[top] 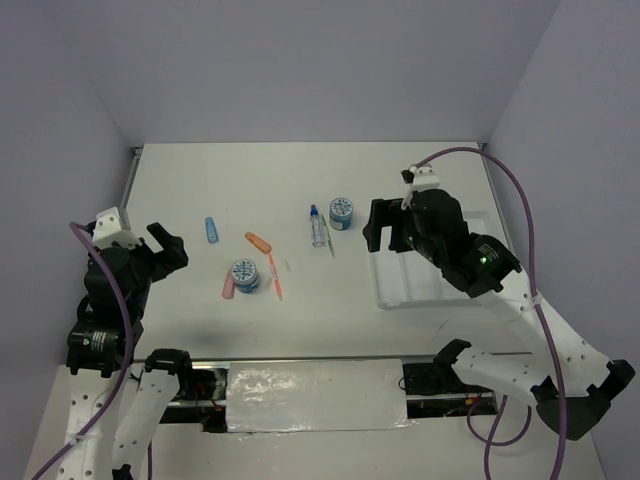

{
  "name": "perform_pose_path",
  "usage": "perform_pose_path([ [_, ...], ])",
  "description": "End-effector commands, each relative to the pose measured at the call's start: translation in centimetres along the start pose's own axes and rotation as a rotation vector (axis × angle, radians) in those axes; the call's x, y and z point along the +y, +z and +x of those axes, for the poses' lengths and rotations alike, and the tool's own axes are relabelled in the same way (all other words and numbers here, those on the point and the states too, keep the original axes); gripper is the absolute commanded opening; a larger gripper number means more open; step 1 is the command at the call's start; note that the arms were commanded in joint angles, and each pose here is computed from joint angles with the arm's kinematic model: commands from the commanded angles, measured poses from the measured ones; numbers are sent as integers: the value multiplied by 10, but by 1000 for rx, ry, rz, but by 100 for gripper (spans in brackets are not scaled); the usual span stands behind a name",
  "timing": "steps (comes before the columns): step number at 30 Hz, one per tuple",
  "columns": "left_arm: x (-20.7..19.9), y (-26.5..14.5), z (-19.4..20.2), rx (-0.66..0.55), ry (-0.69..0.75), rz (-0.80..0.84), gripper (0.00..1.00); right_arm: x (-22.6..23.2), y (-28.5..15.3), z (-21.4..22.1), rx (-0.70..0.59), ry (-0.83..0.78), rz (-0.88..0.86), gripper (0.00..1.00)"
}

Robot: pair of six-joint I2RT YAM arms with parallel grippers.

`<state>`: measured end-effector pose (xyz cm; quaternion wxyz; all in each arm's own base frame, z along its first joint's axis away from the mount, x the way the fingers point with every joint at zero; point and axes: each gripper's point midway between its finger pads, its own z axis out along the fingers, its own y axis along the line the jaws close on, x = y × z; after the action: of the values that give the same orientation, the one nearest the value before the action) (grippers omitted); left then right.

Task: Sort the stationery into containers
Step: Pick up the pen from the center of the board.

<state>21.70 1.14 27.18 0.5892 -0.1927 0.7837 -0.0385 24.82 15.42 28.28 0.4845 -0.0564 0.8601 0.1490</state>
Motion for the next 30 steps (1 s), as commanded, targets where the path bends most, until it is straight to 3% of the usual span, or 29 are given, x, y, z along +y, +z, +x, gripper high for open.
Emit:
perform_pose_path([
  [1,1,1,-11,-48,-30,-15,99,22,13,-11,-24,-9,-84,100],
  [6,4,2,-10,-43,-32,-30,99,52,57,15,122,-47,-173,100],
  [10,5,1,-10,-46,-34,-34,99,41,115,59,327,-133,15,98],
  [13,3,3,-8,-37,-31,-29,99,40,145,82,417,-206,98,88],
  [16,3,3,-8,-33,-28,-27,99,42,170,96,452,-230,130,81],
  [20,3,4,-6,-28,-27,-26,99,40,194,111,490,-256,147,65],
  [30,-1,5,-6,-22,-20,-7,99,28,225,129,521,-238,123,48],
])
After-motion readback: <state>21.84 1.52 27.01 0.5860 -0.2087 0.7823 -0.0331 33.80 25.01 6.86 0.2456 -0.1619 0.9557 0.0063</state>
